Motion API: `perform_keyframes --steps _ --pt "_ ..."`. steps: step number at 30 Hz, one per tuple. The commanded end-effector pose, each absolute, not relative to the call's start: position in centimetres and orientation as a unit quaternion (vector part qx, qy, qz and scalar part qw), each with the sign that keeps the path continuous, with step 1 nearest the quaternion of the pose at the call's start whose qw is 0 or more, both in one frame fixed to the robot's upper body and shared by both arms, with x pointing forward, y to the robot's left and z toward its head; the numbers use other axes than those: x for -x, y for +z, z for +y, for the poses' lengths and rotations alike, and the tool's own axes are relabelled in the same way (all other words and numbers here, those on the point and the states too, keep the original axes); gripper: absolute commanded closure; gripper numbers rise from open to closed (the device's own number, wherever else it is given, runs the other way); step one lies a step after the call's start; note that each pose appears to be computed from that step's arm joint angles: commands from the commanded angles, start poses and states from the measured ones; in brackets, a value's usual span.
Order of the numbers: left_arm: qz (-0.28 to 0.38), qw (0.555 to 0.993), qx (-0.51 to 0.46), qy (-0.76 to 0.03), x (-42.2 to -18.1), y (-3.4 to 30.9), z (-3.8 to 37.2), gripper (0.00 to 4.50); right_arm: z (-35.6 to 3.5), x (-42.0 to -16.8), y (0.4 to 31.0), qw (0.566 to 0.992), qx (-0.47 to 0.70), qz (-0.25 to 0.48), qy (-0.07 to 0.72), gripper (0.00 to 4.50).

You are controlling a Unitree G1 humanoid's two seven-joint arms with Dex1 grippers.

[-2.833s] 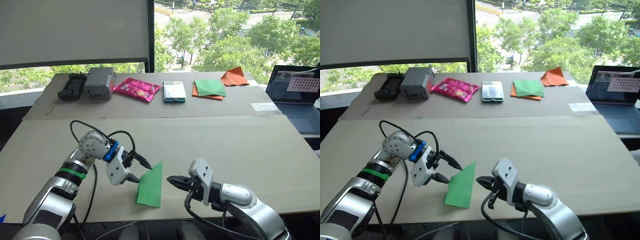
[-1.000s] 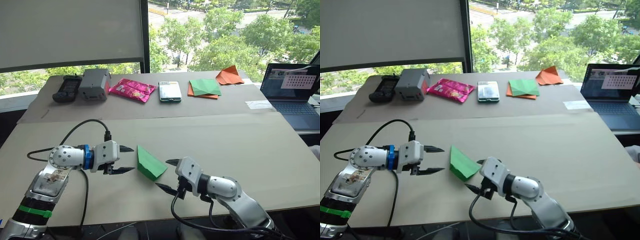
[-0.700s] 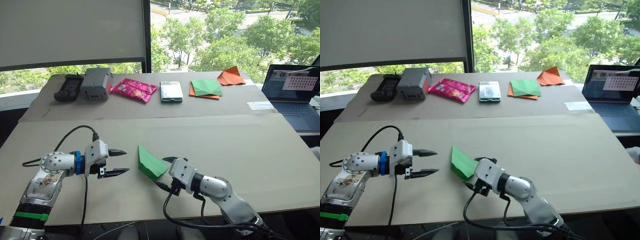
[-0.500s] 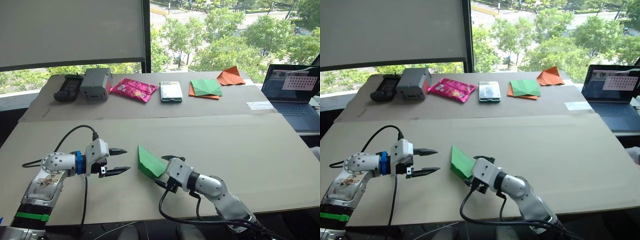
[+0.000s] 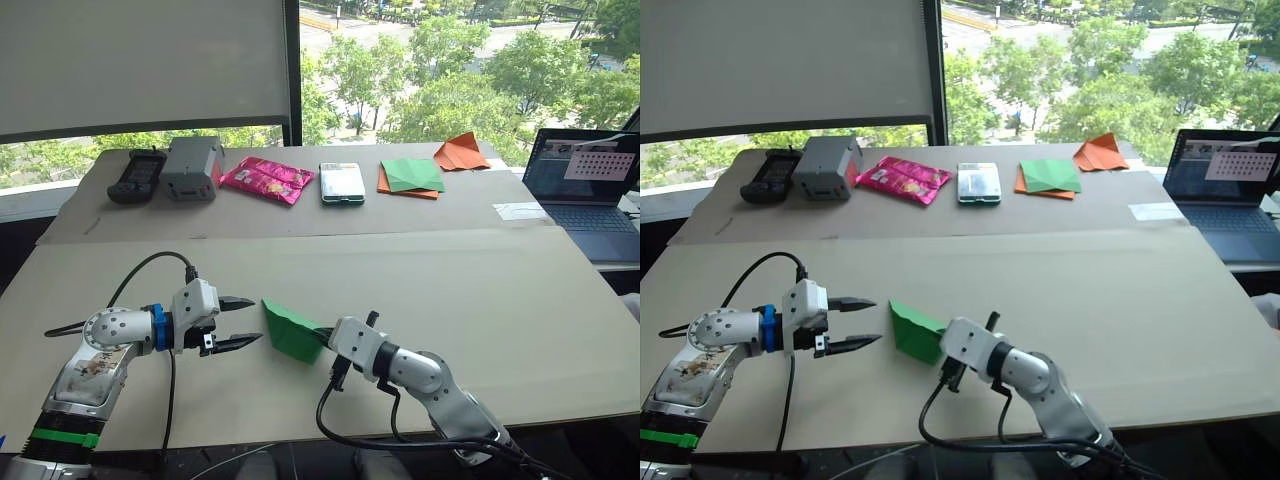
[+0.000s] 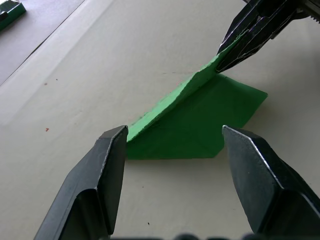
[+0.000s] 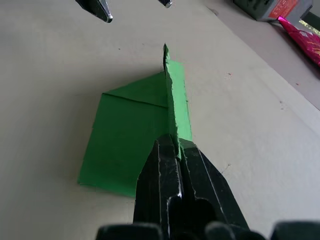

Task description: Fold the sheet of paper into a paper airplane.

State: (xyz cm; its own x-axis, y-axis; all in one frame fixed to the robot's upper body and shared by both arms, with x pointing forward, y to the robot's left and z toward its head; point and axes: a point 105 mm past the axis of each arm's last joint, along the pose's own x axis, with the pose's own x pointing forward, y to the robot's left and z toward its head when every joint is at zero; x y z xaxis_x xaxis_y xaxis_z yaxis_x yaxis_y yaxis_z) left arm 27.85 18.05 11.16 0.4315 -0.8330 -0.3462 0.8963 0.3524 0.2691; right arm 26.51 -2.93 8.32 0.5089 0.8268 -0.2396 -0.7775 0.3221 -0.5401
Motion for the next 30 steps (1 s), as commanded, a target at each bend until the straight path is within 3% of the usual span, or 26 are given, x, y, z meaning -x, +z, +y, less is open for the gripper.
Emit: perform_keyframes --steps 1,4,8,13,16,19,25,29,30 --pt "0.062 0.823 -0.212 -0.523 -28.2 11.8 18.0 1.31 -3.1 -26.3 10.2 0.760 0.367 -0.119 0.524 4.47" --pt "0.064 0.823 -0.187 -0.533 -28.1 12.3 17.8 1.31 -3.1 -25.9 11.3 0.701 0.409 -0.177 0.556 4.47" --pt "0.107 0.802 -0.148 -0.568 -26.7 12.1 18.0 1.31 -3.3 -26.3 10.5 0.641 0.459 -0.213 0.577 4.47" --pt "0.138 0.799 -0.140 -0.568 -26.3 11.4 18.7 1.31 -3.6 -26.8 9.3 0.629 0.455 -0.213 0.593 4.47" --pt "0.136 0.810 -0.133 -0.555 -26.9 11.5 18.8 1.31 -3.7 -27.2 8.8 0.643 0.439 -0.191 0.598 4.47" --pt "0.132 0.812 -0.128 -0.554 -27.2 11.6 18.5 1.31 -3.6 -27.4 8.6 0.658 0.421 -0.175 0.599 3.60" --pt "0.130 0.811 -0.120 -0.557 -27.3 11.6 18.3 3.08 -3.6 -27.5 9.3 0.685 0.399 -0.168 0.586 1.55" --pt "0.131 0.811 -0.123 -0.557 -27.6 11.3 18.3 4.45 -3.5 -27.1 10.0 0.698 0.386 -0.164 0.580 1.49" --pt "0.132 0.810 -0.129 -0.556 -27.8 11.1 18.1 4.48 -3.5 -26.8 10.1 0.702 0.383 -0.166 0.577 1.49"
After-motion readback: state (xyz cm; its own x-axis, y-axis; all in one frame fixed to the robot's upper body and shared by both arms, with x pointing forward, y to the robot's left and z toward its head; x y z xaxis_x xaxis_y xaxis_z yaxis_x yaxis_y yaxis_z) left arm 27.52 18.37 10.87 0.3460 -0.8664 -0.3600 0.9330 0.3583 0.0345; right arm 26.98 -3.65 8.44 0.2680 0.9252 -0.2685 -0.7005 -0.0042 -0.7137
